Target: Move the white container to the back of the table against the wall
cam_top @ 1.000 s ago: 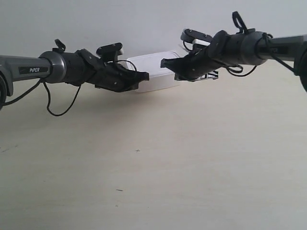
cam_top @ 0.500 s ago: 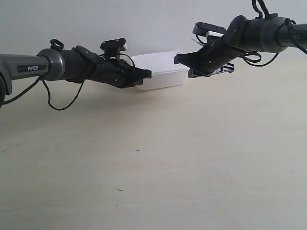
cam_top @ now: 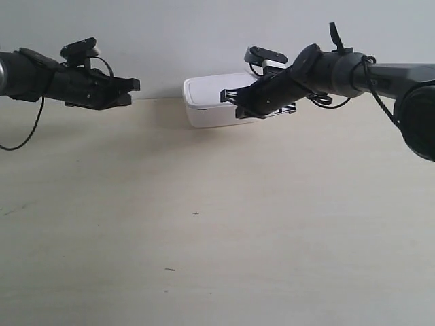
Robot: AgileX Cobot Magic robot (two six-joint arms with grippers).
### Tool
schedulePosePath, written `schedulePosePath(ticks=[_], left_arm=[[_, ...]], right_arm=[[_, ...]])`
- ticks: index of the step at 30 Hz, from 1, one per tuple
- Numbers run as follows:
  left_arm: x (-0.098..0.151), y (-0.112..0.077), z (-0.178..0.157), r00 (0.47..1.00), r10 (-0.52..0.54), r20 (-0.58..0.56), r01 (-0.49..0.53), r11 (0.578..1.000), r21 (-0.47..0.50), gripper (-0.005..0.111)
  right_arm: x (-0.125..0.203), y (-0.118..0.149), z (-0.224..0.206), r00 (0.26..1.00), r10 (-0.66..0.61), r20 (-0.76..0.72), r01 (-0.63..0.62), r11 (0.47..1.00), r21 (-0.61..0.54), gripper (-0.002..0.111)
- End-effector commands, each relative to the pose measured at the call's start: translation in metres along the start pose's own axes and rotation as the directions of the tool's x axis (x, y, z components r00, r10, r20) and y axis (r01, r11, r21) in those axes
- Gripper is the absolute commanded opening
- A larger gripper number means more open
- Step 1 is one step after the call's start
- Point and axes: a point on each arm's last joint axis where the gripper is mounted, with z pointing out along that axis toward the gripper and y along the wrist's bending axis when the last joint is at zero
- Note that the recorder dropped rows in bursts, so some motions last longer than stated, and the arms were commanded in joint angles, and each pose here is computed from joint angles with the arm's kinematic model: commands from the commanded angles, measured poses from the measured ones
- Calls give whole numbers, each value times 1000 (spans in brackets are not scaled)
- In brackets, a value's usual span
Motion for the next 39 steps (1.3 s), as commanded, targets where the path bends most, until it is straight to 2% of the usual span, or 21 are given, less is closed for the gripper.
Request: schedulePosePath(ticks=[1,6,10,17,26,39], left_arm=[[-3,0,-3,1000,5,17,-4,1000,-11,0],[-4,0,-3,1000,5,19,-4,1000,-13,0],[-4,0,-3,1000,5,22,-4,1000,-16,0],[-5,1,-3,999,5,32,-4,1000,-27,0],[-5,1,-3,999,5,33,-4,1000,-28,0],[-5,2,-3,999,5,36,-4,999,-32,0]], right_arm=[[-2,1,5,999,-22,26,23,999,-24,0],[4,-6,21,998,22,52,-20,999,-31,0],[1,-8,22,995,3,101,-1,1000,-17,0],[-3,-5,24,986,13,164,-4,998,-59,0],[-4,-12,27,977,16,210,-13,1000,-13,0],[-4,-8,25,983,5,183,1,999,-35,0]])
